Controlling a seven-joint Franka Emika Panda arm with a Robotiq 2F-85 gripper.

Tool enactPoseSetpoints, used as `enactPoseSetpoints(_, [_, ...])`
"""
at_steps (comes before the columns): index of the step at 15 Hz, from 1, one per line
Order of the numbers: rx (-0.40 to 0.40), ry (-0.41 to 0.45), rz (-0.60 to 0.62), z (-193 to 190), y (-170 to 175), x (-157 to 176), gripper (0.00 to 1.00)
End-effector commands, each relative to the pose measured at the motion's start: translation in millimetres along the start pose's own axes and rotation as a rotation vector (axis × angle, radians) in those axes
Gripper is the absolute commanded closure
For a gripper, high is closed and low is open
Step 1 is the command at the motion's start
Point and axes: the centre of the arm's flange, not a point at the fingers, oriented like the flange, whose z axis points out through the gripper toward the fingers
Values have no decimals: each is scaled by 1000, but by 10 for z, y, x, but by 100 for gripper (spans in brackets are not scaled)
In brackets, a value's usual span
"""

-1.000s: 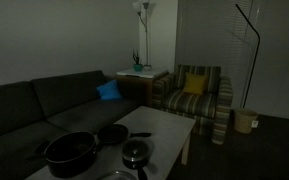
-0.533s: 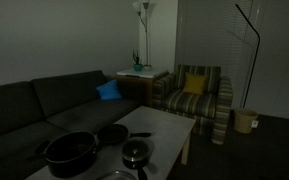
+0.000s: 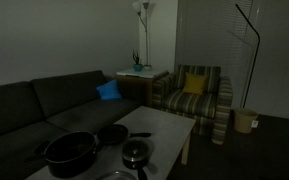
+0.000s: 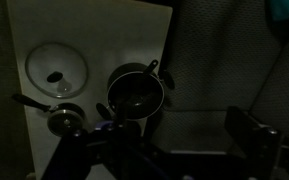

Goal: Move the dishing spoon from the pot to the table, to the pot, then to the table

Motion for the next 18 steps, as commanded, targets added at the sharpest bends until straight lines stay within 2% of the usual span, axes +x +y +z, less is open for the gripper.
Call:
enactPoseSetpoints(1, [-1, -3, 0, 11, 1, 1, 0])
enactPoseSetpoints(5, [0, 7, -12, -36, -49, -1, 0])
enactPoseSetpoints(8, [36, -10, -12, 271, -55, 239, 0])
enactPoseSetpoints(12, [114, 110, 43, 703, 48, 680, 0])
enactPoseSetpoints(14, [140, 139, 70, 922, 94, 893, 0])
enactPoseSetpoints(18, [196, 133, 105, 1370, 1, 1223, 0])
